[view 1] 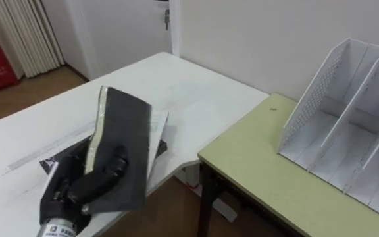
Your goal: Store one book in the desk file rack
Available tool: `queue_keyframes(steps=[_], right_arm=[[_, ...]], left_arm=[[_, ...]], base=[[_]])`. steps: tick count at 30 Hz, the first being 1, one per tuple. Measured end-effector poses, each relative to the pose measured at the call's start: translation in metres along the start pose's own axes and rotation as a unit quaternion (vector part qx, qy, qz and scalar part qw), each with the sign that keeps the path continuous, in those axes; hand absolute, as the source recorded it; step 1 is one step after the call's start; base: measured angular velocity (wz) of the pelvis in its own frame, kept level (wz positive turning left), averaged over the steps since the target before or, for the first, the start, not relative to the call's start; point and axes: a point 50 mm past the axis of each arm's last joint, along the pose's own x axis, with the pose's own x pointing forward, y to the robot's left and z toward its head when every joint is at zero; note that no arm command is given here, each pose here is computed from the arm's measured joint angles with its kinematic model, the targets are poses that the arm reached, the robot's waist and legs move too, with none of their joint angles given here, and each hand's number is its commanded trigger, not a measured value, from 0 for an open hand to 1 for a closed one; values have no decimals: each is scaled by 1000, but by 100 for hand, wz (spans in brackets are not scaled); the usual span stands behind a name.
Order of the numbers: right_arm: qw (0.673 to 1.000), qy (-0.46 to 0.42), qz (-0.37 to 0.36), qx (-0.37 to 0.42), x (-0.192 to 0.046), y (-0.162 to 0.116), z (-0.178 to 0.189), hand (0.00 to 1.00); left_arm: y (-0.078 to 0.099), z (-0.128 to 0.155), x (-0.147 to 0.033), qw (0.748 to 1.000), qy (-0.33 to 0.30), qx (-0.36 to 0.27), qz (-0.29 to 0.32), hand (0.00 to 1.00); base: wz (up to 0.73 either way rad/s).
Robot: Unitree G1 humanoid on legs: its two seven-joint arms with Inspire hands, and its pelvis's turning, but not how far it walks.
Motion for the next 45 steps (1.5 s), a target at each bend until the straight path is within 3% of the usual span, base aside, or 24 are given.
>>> queue_keyframes(steps=[11,14,22,34,40,45], right_arm=[[982,-158,107,-3,-10,18,64,0],[962,-225,152,-14,-22,33,94,0],[894,-377,241,-7,-64,51,149,0],[815,-483,316,54,-104,43,182,0],[766,-533,356,38,-131,38,195,0],[744,-543,387,41,-140,40,198,0]], left_arm=[[-4,-7,-2,996,11,-48,-76,100],[4,-21,-5,995,41,-53,-75,100],[0,-20,-6,990,37,-53,-127,100],[-3,-14,-7,979,33,-50,-193,100],[-5,-13,-8,971,37,-45,-232,100],[-7,-11,-7,962,55,-39,-264,100]], base=[[-10],[0],[-2],[-2],[1],[2]])
